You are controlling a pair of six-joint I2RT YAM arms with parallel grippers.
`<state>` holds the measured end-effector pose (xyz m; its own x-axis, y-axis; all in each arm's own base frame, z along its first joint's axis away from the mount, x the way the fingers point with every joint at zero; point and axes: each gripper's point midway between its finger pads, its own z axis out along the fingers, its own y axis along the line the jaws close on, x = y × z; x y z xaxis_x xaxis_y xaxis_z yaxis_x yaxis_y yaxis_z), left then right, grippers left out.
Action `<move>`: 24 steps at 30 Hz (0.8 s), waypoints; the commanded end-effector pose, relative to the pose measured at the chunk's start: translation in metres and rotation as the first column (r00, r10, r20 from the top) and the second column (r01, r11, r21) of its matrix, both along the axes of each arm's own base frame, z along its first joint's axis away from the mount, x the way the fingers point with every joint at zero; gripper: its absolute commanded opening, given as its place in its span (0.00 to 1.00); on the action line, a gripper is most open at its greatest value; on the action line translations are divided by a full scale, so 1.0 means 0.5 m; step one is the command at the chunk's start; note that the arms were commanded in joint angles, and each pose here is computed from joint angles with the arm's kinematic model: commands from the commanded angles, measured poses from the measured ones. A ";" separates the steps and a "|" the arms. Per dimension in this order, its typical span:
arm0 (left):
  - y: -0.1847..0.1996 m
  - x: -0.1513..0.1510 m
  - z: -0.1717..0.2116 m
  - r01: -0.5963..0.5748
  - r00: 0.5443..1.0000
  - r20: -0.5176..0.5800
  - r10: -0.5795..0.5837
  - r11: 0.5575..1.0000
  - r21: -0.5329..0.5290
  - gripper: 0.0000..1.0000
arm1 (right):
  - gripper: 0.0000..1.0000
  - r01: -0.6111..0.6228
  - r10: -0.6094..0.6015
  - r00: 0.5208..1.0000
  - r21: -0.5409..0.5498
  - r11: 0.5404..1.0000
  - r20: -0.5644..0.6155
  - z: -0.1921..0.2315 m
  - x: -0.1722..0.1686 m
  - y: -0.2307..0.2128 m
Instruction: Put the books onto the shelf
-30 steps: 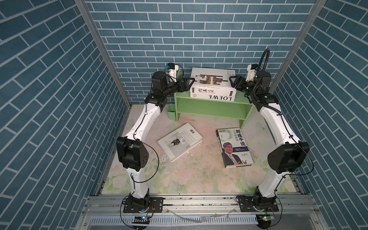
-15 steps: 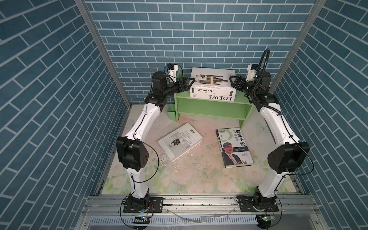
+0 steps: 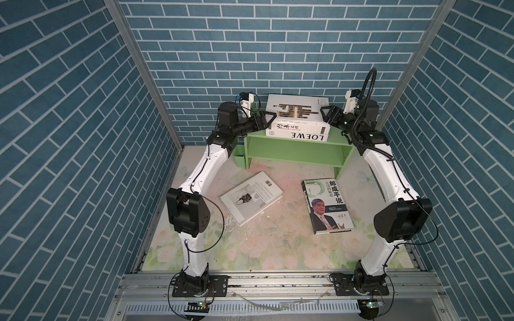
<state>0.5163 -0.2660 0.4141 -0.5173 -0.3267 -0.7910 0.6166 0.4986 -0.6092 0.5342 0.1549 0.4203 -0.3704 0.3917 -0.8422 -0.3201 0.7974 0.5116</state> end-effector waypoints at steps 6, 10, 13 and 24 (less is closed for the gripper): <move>-0.020 -0.003 0.033 0.040 0.998 0.047 -0.039 0.999 -0.020 0.85 | 0.74 -0.014 0.013 1.000 0.034 0.999 0.019 0.028 -0.016 0.000; -0.028 -0.003 0.034 0.051 0.998 0.047 -0.050 0.998 -0.020 0.85 | 0.74 -0.014 0.013 1.000 0.035 0.999 0.022 0.030 -0.014 0.001; -0.031 -0.003 0.034 0.055 0.997 0.050 -0.054 0.998 -0.019 0.85 | 0.74 -0.013 0.012 1.000 0.032 0.999 0.023 0.030 -0.012 0.001; -0.026 0.010 0.031 0.027 0.998 0.050 -0.027 1.000 -0.003 0.86 | 0.74 -0.017 0.017 1.000 0.036 0.999 0.010 0.021 -0.011 0.002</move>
<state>0.5177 -0.2763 0.4276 -0.5024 -0.3201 -0.8032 0.6480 0.4756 -0.5949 0.5335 0.1563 0.4203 -0.3769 0.3960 -0.8373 -0.3244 0.7903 0.5198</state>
